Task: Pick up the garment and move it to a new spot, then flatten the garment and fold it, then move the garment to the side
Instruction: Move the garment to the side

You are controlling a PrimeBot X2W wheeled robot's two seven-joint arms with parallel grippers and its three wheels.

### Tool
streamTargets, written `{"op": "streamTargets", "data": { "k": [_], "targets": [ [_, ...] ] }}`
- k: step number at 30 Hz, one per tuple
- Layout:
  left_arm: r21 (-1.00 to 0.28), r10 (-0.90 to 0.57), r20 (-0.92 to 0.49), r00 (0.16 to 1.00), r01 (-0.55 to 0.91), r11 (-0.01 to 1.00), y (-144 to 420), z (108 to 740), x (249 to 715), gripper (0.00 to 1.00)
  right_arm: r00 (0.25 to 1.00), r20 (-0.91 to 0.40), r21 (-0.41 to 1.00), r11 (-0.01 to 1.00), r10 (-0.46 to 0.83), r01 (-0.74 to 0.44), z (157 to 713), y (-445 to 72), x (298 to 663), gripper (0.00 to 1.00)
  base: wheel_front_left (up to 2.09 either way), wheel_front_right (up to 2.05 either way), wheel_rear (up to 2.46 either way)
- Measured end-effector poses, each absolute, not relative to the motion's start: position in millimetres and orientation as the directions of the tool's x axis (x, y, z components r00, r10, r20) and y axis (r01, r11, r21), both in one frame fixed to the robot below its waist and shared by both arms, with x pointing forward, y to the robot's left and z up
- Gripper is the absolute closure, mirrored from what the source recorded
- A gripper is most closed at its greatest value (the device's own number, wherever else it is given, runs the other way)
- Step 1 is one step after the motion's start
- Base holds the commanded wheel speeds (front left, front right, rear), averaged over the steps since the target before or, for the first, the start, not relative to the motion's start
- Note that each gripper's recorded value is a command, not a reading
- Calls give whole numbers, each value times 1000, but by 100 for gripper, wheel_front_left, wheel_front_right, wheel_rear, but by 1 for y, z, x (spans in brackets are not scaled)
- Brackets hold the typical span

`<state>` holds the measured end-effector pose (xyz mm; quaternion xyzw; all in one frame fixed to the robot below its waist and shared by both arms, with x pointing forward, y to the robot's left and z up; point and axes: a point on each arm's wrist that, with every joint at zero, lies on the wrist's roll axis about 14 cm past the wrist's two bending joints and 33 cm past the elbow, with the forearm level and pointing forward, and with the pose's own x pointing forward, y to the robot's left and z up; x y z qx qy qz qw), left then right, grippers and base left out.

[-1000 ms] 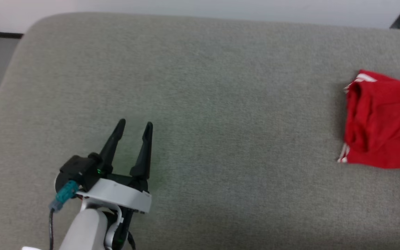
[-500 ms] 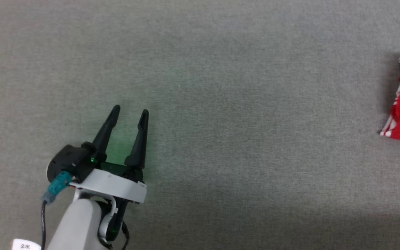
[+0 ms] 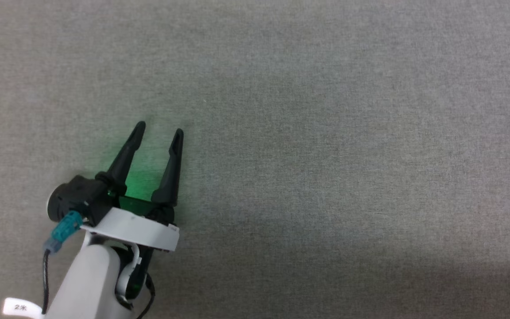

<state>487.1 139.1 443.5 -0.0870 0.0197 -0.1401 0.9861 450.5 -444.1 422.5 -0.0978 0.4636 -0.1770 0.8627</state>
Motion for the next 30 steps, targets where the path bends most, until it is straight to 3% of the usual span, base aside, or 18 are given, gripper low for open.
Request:
{"op": "streamTargets", "data": {
  "k": [10,20,21,23,24,25,26,30],
  "targets": [
    [-170,-326,-37,945,315,934,128,428,497,0,415,-806,-338,903,-423,264,389,-445,432,100,0,0,0],
    [-165,-333,-44,942,322,932,128,427,498,0,397,-817,-305,898,-418,316,381,-439,432,100,0,0,0],
    [-165,-332,-42,942,321,933,128,428,497,0,396,-818,-304,898,-417,317,382,-438,432,95,0,0,0],
    [-168,-330,-36,943,320,933,128,432,496,0,407,-816,-294,901,-411,320,385,-435,434,55,0,0,0],
    [-169,-329,-32,944,319,932,127,434,495,0,409,-814,-295,901,-411,318,386,-434,434,48,0,0,0],
    [-170,-328,-31,944,319,933,127,435,494,0,413,-813,-292,901,-410,320,389,-433,434,16,0,0,0],
    [-172,-326,-27,945,317,933,127,438,493,0,419,-811,-288,902,-408,322,392,-432,434,0,0,0,0],
    [-172,-318,-8,948,312,934,129,449,488,0,461,-789,-273,903,-407,331,410,-431,438,0,0,0,0]
  ]
}}
